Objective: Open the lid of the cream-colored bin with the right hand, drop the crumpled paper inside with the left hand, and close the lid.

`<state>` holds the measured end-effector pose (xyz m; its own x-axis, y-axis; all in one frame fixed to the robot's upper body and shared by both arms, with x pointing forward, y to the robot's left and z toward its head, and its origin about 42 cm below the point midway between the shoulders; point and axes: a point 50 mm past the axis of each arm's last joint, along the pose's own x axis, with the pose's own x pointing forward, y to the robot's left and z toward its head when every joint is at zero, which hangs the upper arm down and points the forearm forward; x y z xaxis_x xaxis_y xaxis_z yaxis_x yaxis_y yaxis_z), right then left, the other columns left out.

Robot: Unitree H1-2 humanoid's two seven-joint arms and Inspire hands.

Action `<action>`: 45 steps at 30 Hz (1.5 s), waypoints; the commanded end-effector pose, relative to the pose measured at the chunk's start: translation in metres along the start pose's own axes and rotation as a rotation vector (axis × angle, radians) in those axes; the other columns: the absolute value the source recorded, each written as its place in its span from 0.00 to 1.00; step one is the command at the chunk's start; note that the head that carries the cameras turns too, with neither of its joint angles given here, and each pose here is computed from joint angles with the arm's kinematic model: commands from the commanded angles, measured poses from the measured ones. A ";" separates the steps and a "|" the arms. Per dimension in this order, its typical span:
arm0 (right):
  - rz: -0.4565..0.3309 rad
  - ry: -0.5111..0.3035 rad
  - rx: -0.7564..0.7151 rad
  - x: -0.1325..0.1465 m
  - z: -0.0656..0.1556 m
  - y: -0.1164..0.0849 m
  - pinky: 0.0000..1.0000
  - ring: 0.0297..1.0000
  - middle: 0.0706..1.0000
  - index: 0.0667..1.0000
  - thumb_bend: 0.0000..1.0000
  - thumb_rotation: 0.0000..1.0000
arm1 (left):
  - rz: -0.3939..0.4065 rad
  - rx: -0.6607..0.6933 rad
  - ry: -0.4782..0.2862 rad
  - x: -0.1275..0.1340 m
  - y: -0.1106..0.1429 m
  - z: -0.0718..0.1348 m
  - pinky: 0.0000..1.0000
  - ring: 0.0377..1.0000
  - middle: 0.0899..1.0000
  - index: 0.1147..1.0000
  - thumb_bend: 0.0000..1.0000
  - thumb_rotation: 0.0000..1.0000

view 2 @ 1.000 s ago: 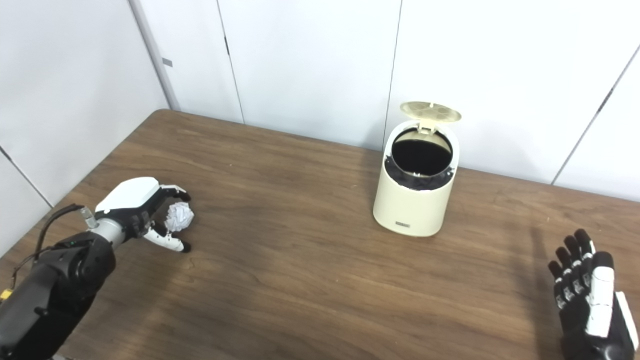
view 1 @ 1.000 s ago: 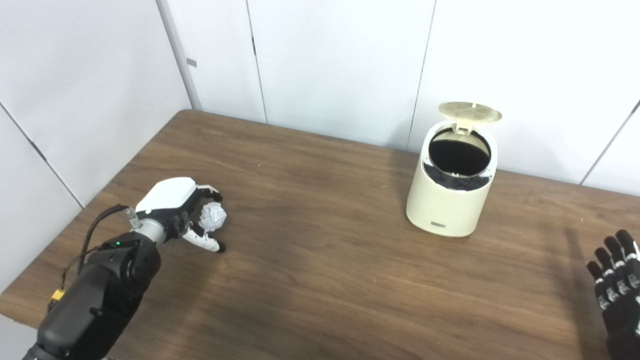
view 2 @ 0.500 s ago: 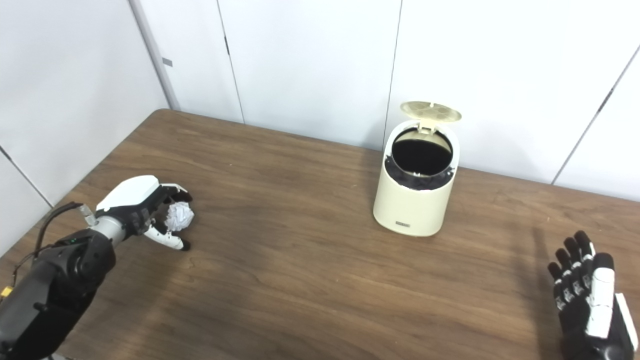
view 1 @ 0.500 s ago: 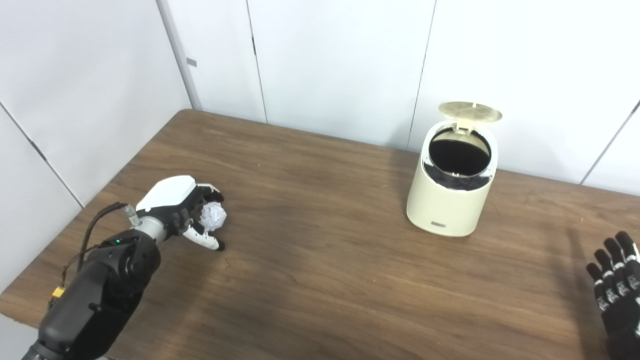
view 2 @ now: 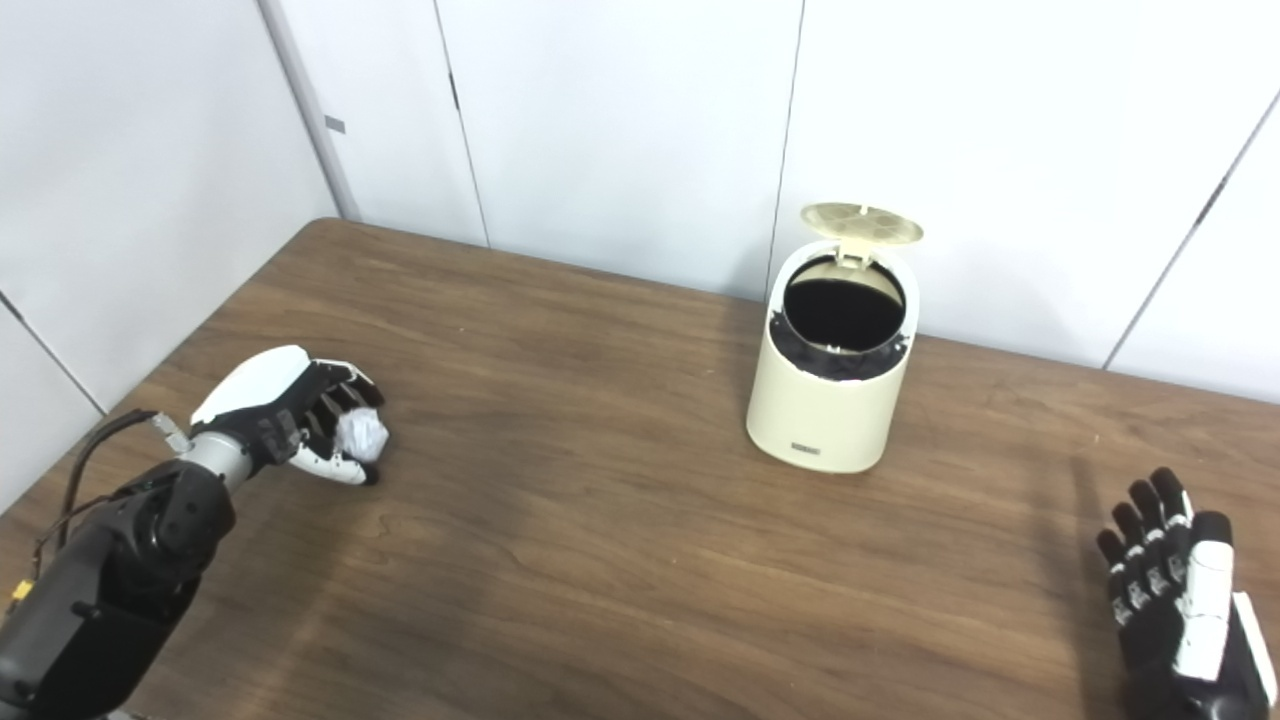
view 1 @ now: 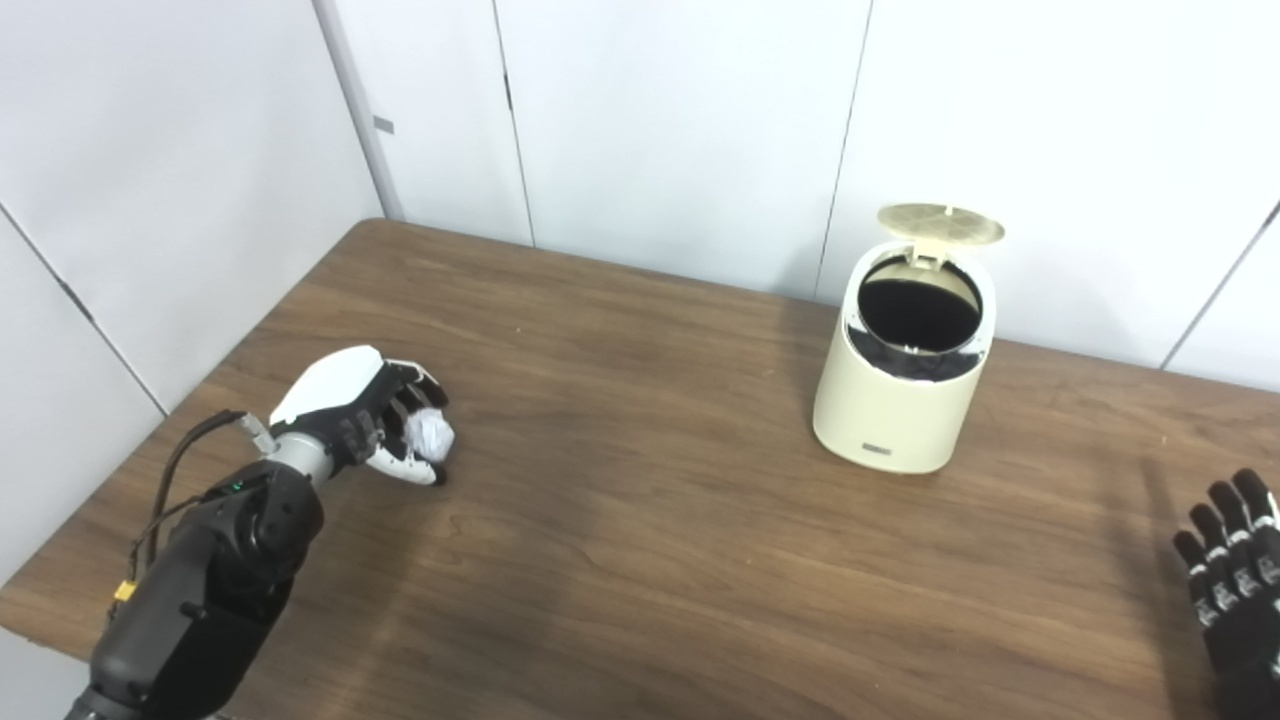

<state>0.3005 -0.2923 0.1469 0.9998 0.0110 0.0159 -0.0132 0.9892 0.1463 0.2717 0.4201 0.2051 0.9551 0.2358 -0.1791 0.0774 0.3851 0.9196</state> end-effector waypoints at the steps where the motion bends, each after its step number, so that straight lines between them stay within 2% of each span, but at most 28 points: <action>1: 0.020 -0.091 -0.003 0.003 0.017 0.000 1.00 1.00 1.00 1.00 0.48 1.00 | 0.081 0.025 -0.022 0.006 0.019 0.003 0.47 0.44 0.43 0.48 0.52 0.00; 3: 0.020 -0.091 0.000 0.002 0.017 0.000 1.00 1.00 0.99 1.00 0.49 1.00 | 0.083 0.028 -0.026 0.006 0.019 0.002 0.46 0.39 0.44 0.47 0.50 0.00; 10: 0.022 -0.091 0.002 0.001 0.019 -0.002 1.00 1.00 0.98 1.00 0.52 1.00 | 0.097 0.046 -0.016 0.010 0.016 -0.005 0.53 0.42 0.46 0.41 0.50 0.00; 17: 0.023 -0.088 0.000 0.000 0.019 -0.004 1.00 1.00 0.98 1.00 0.54 1.00 | 0.093 0.035 0.002 0.011 0.013 -0.006 0.53 0.43 0.47 0.41 0.50 0.00; 20: 0.022 -0.087 -0.002 -0.001 0.020 -0.004 1.00 1.00 0.98 1.00 0.55 1.00 | 0.096 0.032 -0.009 0.007 0.015 0.000 0.51 0.42 0.47 0.41 0.50 0.00; 25: 0.023 -0.088 0.003 -0.001 0.020 -0.003 1.00 1.00 0.97 1.00 0.53 1.00 | 0.104 0.033 -0.027 0.004 0.017 0.006 0.49 0.40 0.46 0.42 0.50 0.00; 33: 0.018 -0.095 0.004 0.002 0.020 0.001 1.00 1.00 0.96 1.00 0.50 1.00 | 0.129 0.029 -0.057 0.003 0.019 0.007 0.52 0.43 0.46 0.41 0.50 0.00; 37: 0.027 -0.095 0.005 0.003 0.019 0.002 1.00 1.00 0.96 1.00 0.50 1.00 | 0.151 0.036 -0.090 -0.003 0.024 0.019 0.47 0.38 0.45 0.42 0.50 0.00; 45: 0.033 -0.093 0.017 0.002 0.014 0.004 1.00 1.00 0.97 1.00 0.48 1.00 | 0.187 0.054 -0.158 -0.008 0.033 0.043 0.49 0.41 0.47 0.41 0.50 0.00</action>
<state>0.2976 -0.2931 0.1468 0.9997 0.0135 0.0192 -0.0165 0.9866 0.1622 0.2724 0.3964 0.2279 0.9825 0.1817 -0.0413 -0.0239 0.3426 0.9392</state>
